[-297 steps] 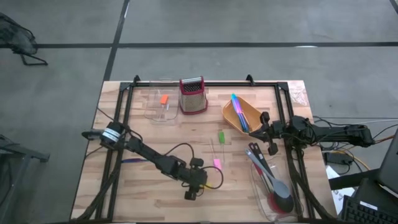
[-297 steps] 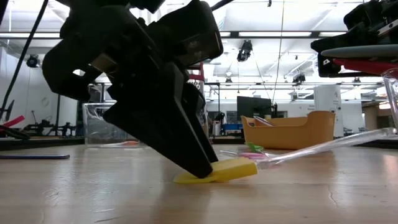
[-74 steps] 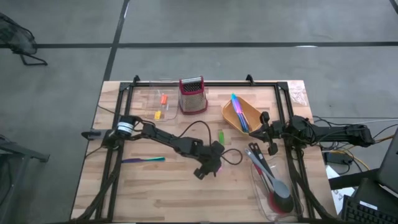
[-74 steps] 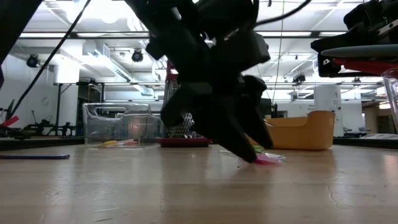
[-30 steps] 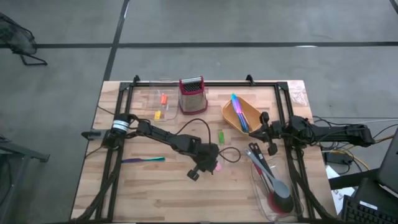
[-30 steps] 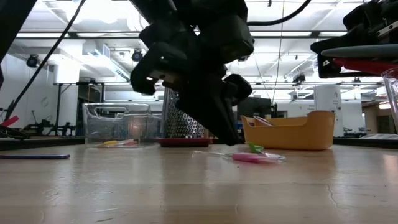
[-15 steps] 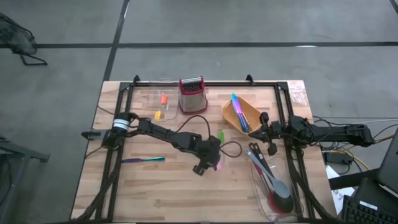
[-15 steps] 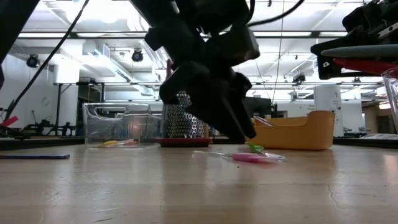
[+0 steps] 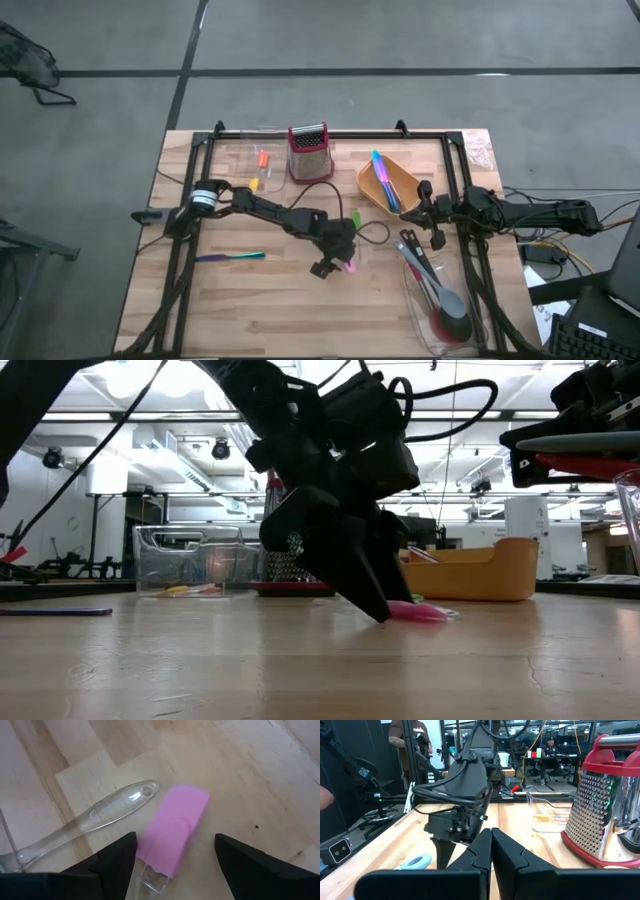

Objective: Pick & Place Kitchen Items
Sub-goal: Put the pink spatula into the top transparent bin

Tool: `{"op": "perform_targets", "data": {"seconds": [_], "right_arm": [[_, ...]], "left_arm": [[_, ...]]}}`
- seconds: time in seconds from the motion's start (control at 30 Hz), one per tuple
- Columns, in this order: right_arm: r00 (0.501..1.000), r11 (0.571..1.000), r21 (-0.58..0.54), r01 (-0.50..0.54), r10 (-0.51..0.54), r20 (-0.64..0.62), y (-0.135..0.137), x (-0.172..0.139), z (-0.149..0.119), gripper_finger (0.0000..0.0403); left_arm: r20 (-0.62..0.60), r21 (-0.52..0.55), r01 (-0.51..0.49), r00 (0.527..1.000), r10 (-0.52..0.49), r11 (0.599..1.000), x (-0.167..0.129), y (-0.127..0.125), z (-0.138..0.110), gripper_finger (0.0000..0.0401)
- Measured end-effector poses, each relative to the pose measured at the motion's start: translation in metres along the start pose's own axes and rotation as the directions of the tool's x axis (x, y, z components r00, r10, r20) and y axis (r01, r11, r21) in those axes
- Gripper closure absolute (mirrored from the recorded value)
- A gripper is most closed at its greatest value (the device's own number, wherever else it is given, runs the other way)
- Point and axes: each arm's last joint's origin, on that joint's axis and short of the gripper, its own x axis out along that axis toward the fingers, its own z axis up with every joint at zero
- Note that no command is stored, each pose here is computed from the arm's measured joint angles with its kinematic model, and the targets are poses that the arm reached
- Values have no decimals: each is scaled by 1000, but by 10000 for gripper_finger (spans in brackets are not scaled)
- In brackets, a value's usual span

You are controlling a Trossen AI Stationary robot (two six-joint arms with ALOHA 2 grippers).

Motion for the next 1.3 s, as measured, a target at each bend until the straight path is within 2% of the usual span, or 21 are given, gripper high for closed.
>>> {"op": "perform_targets", "data": {"seconds": [0.13, 0.23, 0.37, 0.57, 0.77, 0.87, 1.0, 1.17, 1.3], "right_arm": [[1000, 1000, 0, 0, 0, 0, 0, 0, 0, 394], [1000, 1000, 0, 0, 0, 0, 0, 0, 0, 394], [1000, 1000, 0, 0, 0, -1, 0, 0, 0, 394], [1000, 1000, 0, 0, 0, -1, 0, 0, 0, 394], [1000, 1000, 1, 0, 0, -2, 0, 0, 0, 394], [1000, 1000, 0, 0, 0, -1, 0, 0, 0, 394], [1000, 1000, 0, 0, 0, -1, 0, 0, 0, 394], [1000, 1000, 0, 0, 0, 0, 0, 0, 0, 394], [1000, 1000, 0, 0, 0, 0, 0, 0, 0, 394]], "left_arm": [[-16, 17, -17, 1000, 17, 1000, 1, 0, -2, 136], [-14, 3, 12, 1000, -12, 1000, 6, 2, -7, 167], [-29, -1, 19, 999, -19, 1000, 13, 2, -11, 237], [-16, -2, 12, 1000, -13, 1000, 9, 2, -9, 369], [-25, -115, 10, 1000, -13, 993, -10, -1, -2, 364], [-48, -166, 15, 999, -23, 986, -27, -5, 0, 355], [-62, -221, 8, 998, -23, 975, -55, -11, 7, 367], [-103, -310, -112, 991, 84, 944, -89, -19, 1, 370], [-130, -376, -236, 971, 202, 896, -122, -30, -12, 359]]}}
